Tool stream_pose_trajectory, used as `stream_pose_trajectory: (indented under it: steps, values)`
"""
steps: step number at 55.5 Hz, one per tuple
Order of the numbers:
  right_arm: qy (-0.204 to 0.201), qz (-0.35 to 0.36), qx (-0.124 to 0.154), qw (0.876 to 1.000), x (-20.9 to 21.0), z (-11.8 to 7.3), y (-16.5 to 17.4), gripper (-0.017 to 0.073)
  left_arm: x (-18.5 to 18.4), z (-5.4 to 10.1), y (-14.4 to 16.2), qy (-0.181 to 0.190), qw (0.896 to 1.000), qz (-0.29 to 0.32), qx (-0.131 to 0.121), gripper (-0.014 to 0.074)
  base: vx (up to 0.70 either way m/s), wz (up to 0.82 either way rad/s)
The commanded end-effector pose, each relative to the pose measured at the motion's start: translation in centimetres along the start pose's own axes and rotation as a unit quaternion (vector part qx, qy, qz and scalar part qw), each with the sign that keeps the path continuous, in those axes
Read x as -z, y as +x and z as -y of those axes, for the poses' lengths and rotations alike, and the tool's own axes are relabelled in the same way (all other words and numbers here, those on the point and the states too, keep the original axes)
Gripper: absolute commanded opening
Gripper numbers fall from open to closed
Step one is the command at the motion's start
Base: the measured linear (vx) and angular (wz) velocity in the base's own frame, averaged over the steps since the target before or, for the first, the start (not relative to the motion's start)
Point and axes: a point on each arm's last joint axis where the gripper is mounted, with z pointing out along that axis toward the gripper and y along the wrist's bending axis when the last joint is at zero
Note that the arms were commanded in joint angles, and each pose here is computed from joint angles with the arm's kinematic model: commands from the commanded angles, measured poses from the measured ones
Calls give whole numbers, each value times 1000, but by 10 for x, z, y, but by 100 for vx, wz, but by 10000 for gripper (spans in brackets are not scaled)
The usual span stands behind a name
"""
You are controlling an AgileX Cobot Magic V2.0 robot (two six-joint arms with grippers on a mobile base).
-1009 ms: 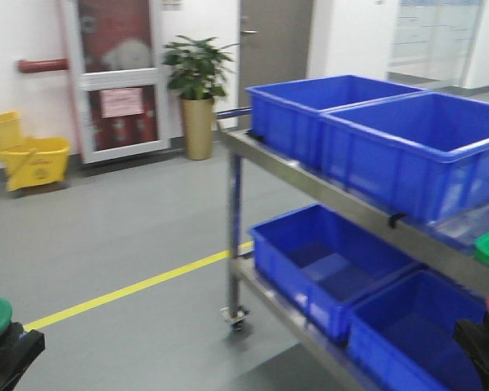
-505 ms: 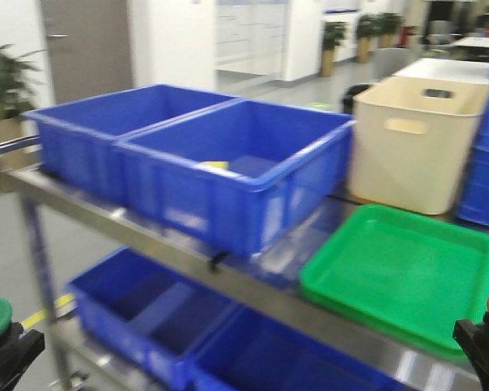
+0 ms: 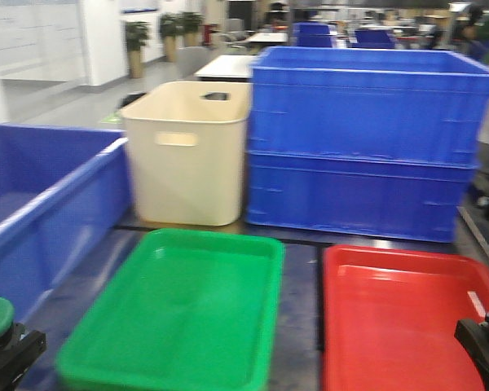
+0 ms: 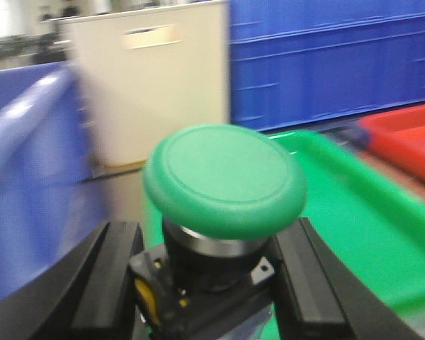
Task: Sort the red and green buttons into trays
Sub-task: 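Drive the base to the green and red trays holding both switches, then lower the green switch into the green tray and the red into the red tray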
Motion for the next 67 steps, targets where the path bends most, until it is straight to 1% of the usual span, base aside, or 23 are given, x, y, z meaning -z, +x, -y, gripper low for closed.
stream_pose_trajectory:
  steps: [1, 11, 20, 67]
  values:
    - [-8, 63, 5, 998, -1, 0, -20, -8, -1, 1, -18, 10, 998, 55, 9, 4, 19, -71]
    - [-7, 60, 5, 998, -1, 0, -19, -8, -2, 1, -17, 10, 999, 53, 9, 4, 15, -56]
    - [-7, 60, 5, 998, -1, 0, -19, -8, -5, 0, -13, 10, 999, 43, 12, 4, 7, -25]
    - [-9, 67, 4, 998, 0, -1, -21, -8, -6, 0, -12, 9, 999, 37, 13, 4, 0, -1]
